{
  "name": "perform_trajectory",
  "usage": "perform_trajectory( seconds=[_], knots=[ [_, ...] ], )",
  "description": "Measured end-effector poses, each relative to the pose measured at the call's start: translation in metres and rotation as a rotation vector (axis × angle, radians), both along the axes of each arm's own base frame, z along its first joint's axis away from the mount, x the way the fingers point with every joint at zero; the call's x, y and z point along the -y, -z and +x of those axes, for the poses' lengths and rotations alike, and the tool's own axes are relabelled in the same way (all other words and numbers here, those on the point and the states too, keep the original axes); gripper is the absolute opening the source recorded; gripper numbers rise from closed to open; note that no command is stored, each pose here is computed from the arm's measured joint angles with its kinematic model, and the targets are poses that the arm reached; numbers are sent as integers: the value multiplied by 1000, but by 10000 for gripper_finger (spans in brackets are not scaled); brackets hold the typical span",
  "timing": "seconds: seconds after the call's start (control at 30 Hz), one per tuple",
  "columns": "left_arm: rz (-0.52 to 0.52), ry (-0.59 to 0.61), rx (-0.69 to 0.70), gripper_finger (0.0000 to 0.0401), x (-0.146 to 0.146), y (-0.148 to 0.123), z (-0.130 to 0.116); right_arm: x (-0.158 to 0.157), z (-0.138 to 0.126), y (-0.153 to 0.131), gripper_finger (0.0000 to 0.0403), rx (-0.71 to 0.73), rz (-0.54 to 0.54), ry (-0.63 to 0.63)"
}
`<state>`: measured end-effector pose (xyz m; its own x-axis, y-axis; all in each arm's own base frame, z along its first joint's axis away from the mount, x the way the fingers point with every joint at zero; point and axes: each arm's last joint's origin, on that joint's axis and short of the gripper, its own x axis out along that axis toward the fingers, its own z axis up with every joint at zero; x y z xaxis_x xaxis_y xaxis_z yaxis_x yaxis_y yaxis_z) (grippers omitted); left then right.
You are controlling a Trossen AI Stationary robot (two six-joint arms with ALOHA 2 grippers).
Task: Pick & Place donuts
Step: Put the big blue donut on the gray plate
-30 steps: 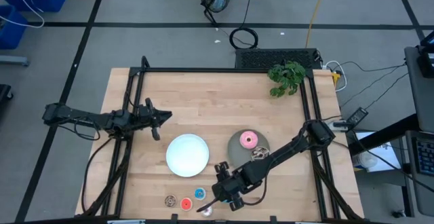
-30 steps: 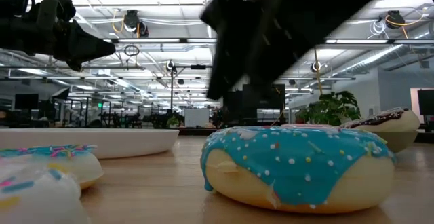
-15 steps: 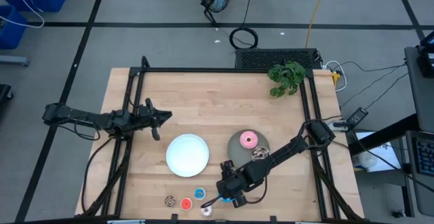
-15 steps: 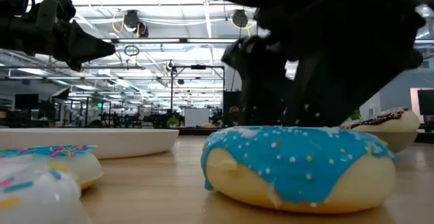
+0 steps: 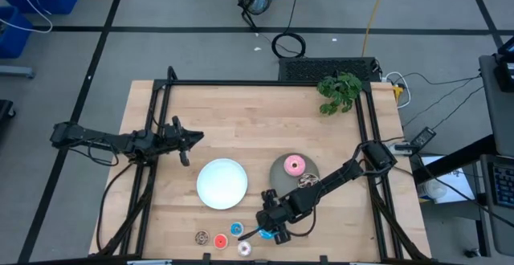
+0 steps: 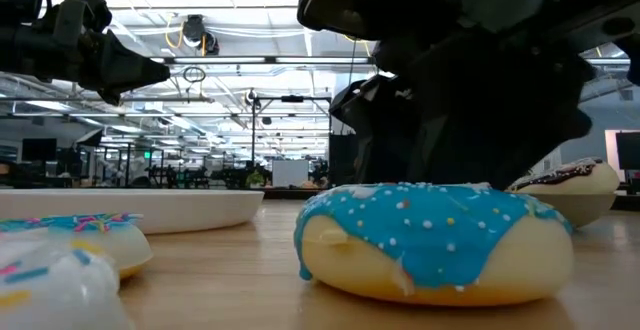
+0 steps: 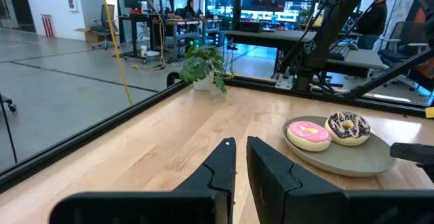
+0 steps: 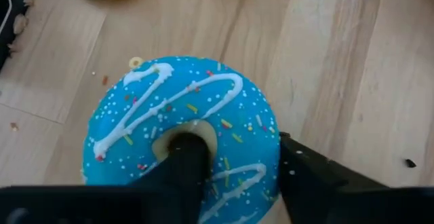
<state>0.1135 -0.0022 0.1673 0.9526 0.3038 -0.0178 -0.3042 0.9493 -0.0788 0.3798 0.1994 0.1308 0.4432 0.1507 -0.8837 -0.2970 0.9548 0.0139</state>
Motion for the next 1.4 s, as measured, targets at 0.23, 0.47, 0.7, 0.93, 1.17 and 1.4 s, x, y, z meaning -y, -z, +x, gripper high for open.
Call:
perform_trajectory(
  seconds=[0.23,0.47,0.7,0.93,1.17,1.4],
  knots=[
    [0,0,-1,42,0,0,0,2,-2,-10,15,15,3,-16],
    [0,0,-8,42,0,1,0,8,-15,-69,22,93,74,-9],
    [0,0,-12,42,0,1,0,11,-57,-145,9,211,126,-77],
    [-2,0,-19,42,0,2,0,39,-119,-198,8,453,179,-34],
    [-2,-7,-19,42,0,2,0,78,-182,-171,8,571,257,107],
    [-1,-9,-19,42,0,2,0,104,-222,-125,8,691,403,153]
  ],
)
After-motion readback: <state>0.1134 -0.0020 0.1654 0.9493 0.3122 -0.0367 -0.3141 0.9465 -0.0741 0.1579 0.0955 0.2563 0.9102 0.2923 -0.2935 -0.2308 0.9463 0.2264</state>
